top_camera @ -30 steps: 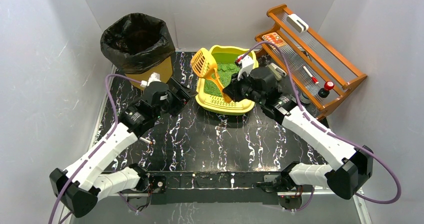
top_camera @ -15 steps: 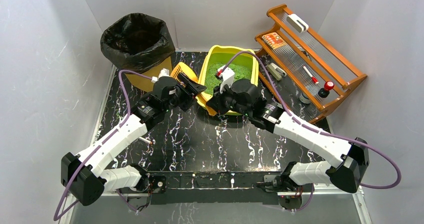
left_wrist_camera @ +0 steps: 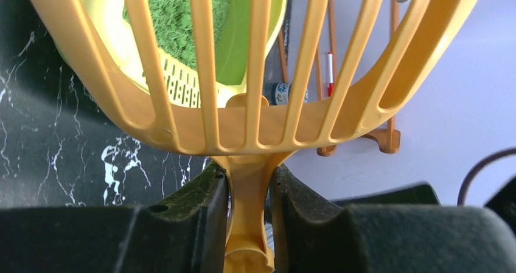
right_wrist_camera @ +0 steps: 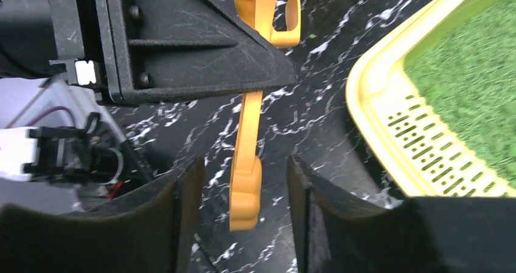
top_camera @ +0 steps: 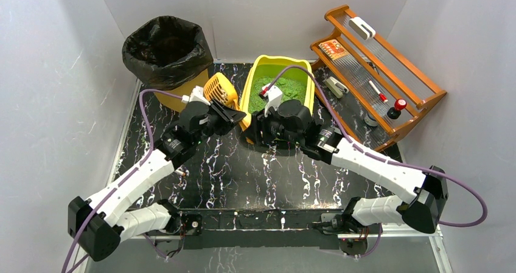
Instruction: Clean the litter box
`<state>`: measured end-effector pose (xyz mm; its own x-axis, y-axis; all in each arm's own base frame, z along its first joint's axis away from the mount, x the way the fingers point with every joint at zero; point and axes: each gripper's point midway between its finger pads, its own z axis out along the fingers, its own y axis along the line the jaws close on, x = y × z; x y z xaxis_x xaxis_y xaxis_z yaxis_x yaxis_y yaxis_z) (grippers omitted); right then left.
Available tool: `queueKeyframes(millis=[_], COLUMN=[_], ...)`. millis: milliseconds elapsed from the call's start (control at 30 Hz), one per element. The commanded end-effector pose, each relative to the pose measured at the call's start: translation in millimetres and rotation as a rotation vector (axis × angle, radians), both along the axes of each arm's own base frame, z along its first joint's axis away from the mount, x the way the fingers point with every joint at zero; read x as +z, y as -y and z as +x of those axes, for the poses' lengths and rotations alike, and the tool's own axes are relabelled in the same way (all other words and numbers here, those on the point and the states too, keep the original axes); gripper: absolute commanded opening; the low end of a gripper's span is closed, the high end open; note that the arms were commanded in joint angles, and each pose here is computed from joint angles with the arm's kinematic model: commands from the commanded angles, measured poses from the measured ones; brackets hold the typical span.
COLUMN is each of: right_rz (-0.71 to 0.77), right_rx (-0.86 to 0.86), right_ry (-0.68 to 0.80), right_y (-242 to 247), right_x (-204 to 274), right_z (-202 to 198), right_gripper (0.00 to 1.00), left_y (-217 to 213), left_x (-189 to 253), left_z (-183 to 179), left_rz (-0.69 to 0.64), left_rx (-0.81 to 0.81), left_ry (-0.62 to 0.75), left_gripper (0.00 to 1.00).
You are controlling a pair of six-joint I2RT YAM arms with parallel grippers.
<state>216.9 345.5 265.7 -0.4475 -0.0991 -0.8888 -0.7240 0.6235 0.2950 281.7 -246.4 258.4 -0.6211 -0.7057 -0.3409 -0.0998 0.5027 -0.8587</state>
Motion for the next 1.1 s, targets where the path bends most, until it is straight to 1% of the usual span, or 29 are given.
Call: queueKeyframes(millis=[0, 33, 100, 167, 300, 400, 533, 633, 700, 767, 967, 1033, 1067], right_rz=[0.144, 0.162, 0.196, 0.242, 0.363, 0.456, 0.611, 0.694, 0.727, 0.749, 0.782, 0.808, 0.815], right_rx=[0.074, 0.080, 0.103, 0.132, 0.194, 0.221, 0.265, 0.262, 0.254, 0.248, 0.248, 0.249, 0.242], right_ry=[-0.102, -0.130, -0.167, -0.196, -0.227, -0.247, -0.250, -0.246, -0.237, -0.224, -0.227, -0.221, -0.220], right_y=[-5, -5, -7, -7, -5, -3, 0, 3, 5, 7, 3, 3, 2], right_x=[32, 34, 39, 47, 71, 88, 109, 119, 122, 125, 129, 133, 134], right_z=[-31, -35, -43, -50, -64, -70, -78, -78, -77, -76, -73, -71, -70], right_gripper=[0.68, 0.74, 0.80, 0.83, 0.84, 0.81, 0.72, 0.65, 0.63, 0.62, 0.67, 0.63, 0.59], left_y=[-1, -1, 3, 6, 12, 16, 19, 17, 16, 16, 20, 21, 20], left_x=[43, 49, 61, 73, 102, 124, 145, 155, 158, 159, 152, 151, 150], left_z=[-11, -14, -25, -35, -58, -78, -97, -104, -106, -106, -104, -104, -104], left_rz=[-0.057, -0.067, -0.096, -0.123, -0.199, -0.279, -0.404, -0.477, -0.492, -0.490, -0.486, -0.486, -0.484], left_rx=[-0.082, -0.099, -0.159, -0.204, -0.311, -0.396, -0.467, -0.482, -0.483, -0.487, -0.500, -0.501, -0.500], left_ry=[0.265, 0.305, 0.374, 0.438, 0.570, 0.639, 0.693, 0.714, 0.725, 0.730, 0.708, 0.704, 0.704], left_gripper=[0.00, 0.00, 0.00, 0.00, 0.00, 0.00, 0.00, 0.00, 0.00, 0.00, 0.00, 0.00, 0.00])
